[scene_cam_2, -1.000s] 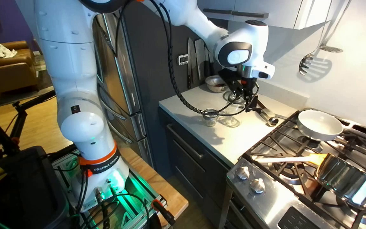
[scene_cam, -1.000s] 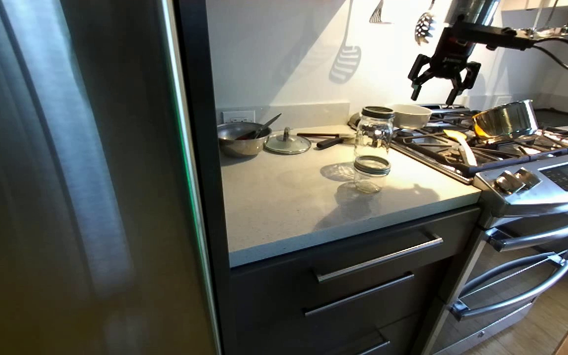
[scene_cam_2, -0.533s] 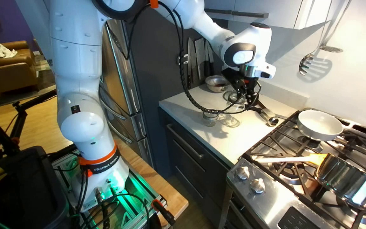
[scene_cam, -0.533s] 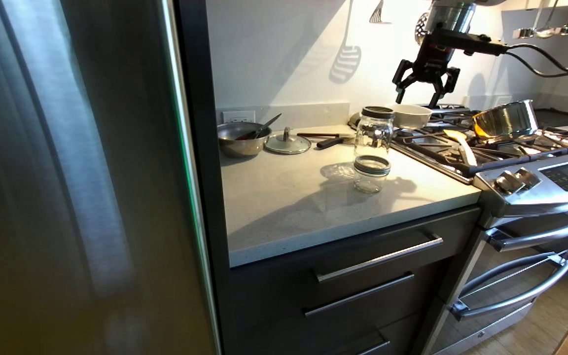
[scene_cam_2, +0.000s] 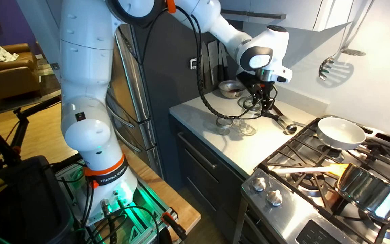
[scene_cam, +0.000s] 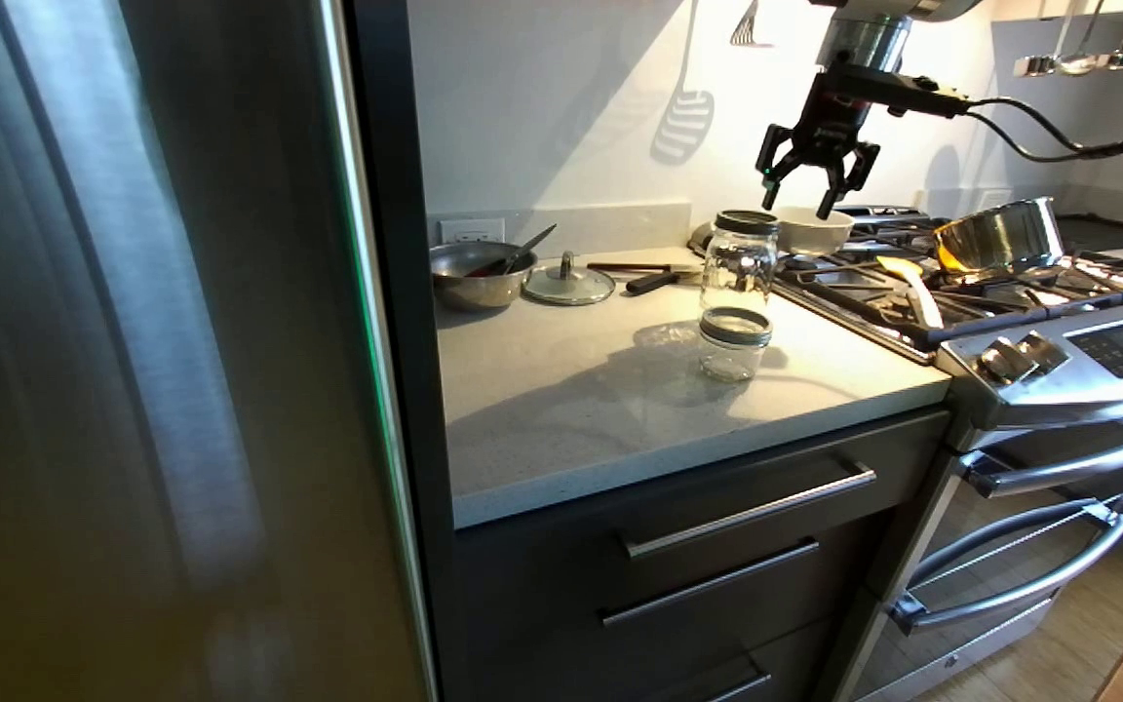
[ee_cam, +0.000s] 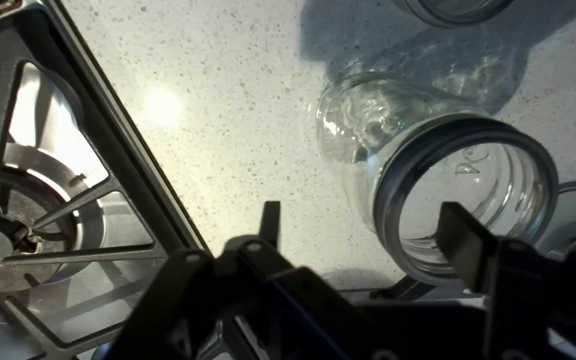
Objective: Remove the canning lids from the two jars and put them on the counter top one at a time
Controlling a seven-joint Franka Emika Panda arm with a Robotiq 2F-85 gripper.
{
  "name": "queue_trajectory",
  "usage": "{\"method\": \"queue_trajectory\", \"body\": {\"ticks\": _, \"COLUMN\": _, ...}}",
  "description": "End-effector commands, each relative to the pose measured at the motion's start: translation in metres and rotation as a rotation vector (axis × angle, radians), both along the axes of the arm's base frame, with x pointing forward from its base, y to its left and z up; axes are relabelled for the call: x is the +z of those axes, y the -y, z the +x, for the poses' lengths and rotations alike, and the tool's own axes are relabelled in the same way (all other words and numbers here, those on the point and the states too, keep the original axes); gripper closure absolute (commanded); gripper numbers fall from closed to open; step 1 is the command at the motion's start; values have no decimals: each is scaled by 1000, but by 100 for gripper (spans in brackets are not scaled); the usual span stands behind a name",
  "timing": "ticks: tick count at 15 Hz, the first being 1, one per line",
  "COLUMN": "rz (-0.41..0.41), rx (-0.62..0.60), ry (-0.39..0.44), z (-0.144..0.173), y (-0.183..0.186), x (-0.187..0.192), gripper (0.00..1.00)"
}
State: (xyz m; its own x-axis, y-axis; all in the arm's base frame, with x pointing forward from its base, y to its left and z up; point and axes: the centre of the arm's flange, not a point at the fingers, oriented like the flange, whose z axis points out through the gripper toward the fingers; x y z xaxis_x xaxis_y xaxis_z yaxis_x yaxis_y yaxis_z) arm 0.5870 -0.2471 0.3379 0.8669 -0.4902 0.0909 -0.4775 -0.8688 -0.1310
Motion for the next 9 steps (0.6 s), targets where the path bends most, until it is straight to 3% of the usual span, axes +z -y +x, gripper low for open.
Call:
{"method": "queue_trajectory", "body": {"ticks": 1, "rz": 29, "rx": -4, "ry": -10, "z": 7, "y": 3, "x": -2, "gripper": 50}}
{"method": "queue_trajectory", "body": {"ticks": 3, "rz": 28, "rx": -2, "ry": -9, "z": 8, "y": 3, "x": -2, "gripper": 63}}
{"method": "queue_trajectory", "body": {"ticks": 5, "rz": 30, "rx": 1, "ry": -10, "z": 9, "y": 3, "x": -2, "gripper": 65}}
{"method": "queue_trajectory", "body": {"ticks": 6, "rz": 32, "rx": 4, "ry": -10, "z": 10, "y": 3, "x": -3, "gripper": 62}}
{"method": "queue_trajectory", "body": {"ticks": 8, "rz": 35, "rx": 8, "ry": -11, "z": 11, "y": 2, "x": -4, "gripper": 42}}
{"method": "queue_trajectory", "body": {"ticks": 9, "rz": 36, "rx": 9, "ry": -12, "z": 12, "y": 2, "x": -4, "gripper": 41}}
